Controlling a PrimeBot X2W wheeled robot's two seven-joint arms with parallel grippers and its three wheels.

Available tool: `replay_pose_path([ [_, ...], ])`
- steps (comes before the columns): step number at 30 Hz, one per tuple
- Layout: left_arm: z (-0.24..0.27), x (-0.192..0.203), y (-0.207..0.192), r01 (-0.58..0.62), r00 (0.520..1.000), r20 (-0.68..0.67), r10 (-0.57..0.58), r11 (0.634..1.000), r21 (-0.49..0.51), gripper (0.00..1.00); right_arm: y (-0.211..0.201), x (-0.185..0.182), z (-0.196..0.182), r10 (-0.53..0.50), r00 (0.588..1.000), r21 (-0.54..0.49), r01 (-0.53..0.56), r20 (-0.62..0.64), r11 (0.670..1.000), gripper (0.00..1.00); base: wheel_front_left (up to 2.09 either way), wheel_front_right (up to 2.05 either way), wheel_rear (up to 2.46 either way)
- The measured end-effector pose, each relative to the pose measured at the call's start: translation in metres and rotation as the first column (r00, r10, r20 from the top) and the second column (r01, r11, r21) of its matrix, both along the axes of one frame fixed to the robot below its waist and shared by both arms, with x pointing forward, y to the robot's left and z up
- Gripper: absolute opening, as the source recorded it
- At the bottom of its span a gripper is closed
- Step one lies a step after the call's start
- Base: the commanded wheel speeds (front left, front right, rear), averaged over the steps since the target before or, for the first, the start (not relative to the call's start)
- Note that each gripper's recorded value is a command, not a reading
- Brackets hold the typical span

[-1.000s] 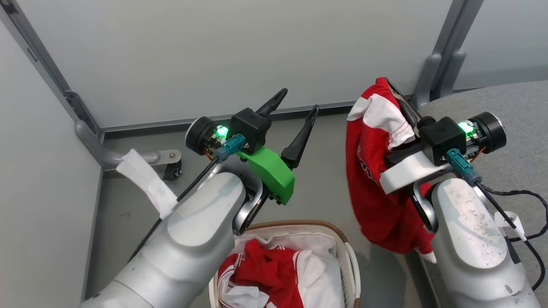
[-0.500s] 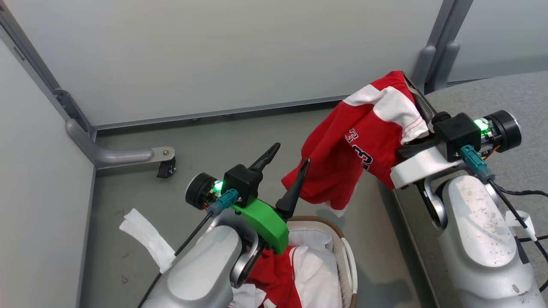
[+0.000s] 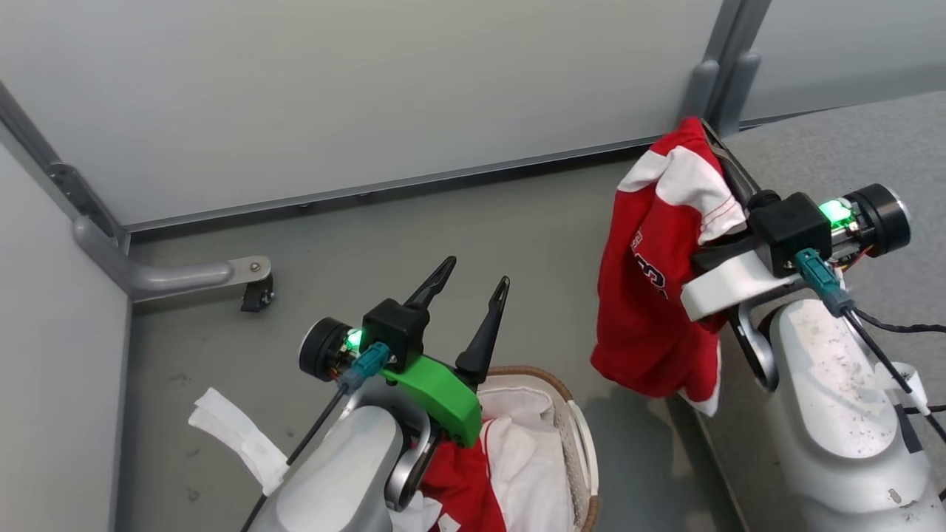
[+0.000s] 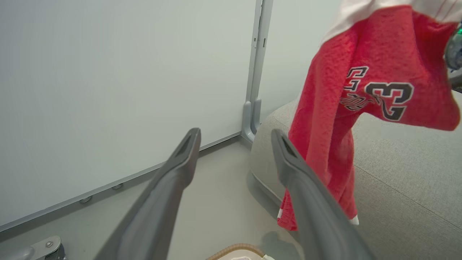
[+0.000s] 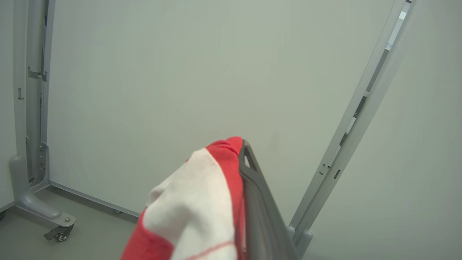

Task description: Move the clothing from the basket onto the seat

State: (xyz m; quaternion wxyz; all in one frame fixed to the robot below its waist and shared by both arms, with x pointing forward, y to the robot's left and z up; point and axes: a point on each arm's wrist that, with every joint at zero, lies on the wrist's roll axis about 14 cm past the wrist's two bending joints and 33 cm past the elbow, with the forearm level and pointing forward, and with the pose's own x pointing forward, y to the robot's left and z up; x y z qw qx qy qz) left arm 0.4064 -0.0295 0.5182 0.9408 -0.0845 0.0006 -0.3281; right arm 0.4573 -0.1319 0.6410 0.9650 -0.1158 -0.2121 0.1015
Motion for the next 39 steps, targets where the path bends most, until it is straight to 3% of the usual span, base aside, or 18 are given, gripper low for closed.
replay_pose_path([
  [10,-0.004,-0.011,-0.048,0.143,0.990,0.001,-0.143,0.990,-0.013,1.00,-0.080,-0.020,0.009,-0.191,0.981,-0.055,0.192,0.026,0.980,0.00,0.00,0.00,0.00],
  [23,-0.021,-0.032,-0.122,0.364,0.931,-0.012,-0.364,0.931,-0.014,1.00,-0.160,-0.054,0.012,-0.393,0.919,-0.079,0.394,0.025,0.916,0.00,0.00,0.00,0.00],
  [31,-0.041,-0.024,-0.138,0.413,0.910,-0.036,-0.414,0.910,-0.028,1.00,-0.175,-0.035,0.002,-0.421,0.907,-0.131,0.417,-0.009,0.900,0.00,0.00,0.00,0.00],
  [39,-0.069,0.002,-0.134,0.398,0.914,-0.063,-0.400,0.917,-0.034,1.00,-0.221,0.002,0.060,-0.492,0.861,-0.191,0.509,0.131,0.840,0.00,0.00,0.00,0.00],
])
